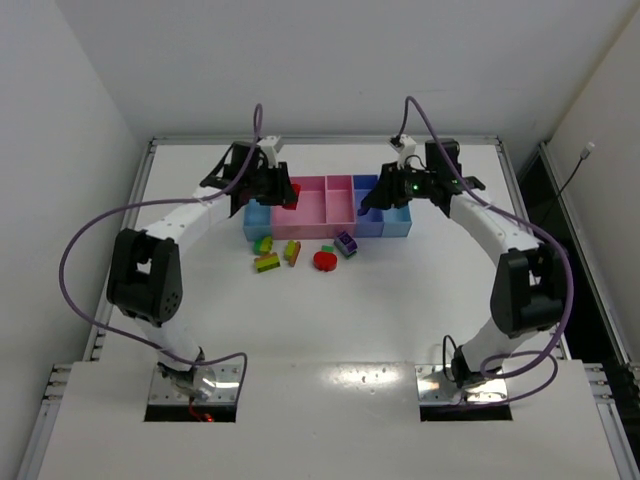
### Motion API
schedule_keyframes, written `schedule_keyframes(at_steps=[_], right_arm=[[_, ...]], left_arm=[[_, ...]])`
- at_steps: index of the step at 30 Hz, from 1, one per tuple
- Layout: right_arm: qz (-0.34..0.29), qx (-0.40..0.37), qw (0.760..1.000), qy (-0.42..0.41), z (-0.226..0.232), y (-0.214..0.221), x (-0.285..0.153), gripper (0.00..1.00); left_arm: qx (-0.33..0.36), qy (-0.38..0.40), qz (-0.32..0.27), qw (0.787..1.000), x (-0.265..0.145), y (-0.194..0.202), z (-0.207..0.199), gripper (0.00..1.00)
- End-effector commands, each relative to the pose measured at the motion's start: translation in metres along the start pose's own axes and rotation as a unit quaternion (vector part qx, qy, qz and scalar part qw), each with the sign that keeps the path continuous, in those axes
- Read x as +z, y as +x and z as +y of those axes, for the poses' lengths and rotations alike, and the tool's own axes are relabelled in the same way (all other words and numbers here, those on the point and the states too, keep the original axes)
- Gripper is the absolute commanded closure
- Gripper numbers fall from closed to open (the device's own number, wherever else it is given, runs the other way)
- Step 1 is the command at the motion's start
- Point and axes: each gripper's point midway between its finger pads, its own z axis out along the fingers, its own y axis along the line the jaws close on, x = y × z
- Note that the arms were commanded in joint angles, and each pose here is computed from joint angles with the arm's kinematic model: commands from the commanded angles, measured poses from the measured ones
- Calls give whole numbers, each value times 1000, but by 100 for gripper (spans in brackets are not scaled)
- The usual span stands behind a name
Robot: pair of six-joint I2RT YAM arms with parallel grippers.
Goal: Sort the legos into containers by color
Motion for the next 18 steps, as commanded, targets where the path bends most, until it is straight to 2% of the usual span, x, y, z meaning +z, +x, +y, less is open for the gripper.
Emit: schedule_keyframes(at_steps=[1, 2, 5, 7, 12, 15, 18], right_arm=[[-25, -38, 998, 40, -14, -27, 3, 100], [-29, -40, 998, 47, -18, -31, 5, 100], [-25, -36, 997, 56, -29, -33, 14, 100], [-24, -41, 997, 65, -36, -36, 18, 100], [-11, -55, 995, 78, -51, -33, 25, 100], [2, -56, 994, 90, -66, -25, 33, 100], [13, -65, 993, 96, -73, -22, 41, 100]], left_arm=[[45, -60, 14, 997, 8, 1, 14, 100], [48, -61, 19, 997, 11, 4, 17, 95], [48, -50, 24, 997, 23, 0, 15, 91], [46, -52, 30, 997, 30, 0, 17, 83], [57, -51, 27, 997, 32, -9, 16, 25], [60, -48, 17, 997, 28, -17, 12, 8], [72, -35, -7, 997, 19, -38, 0, 1]])
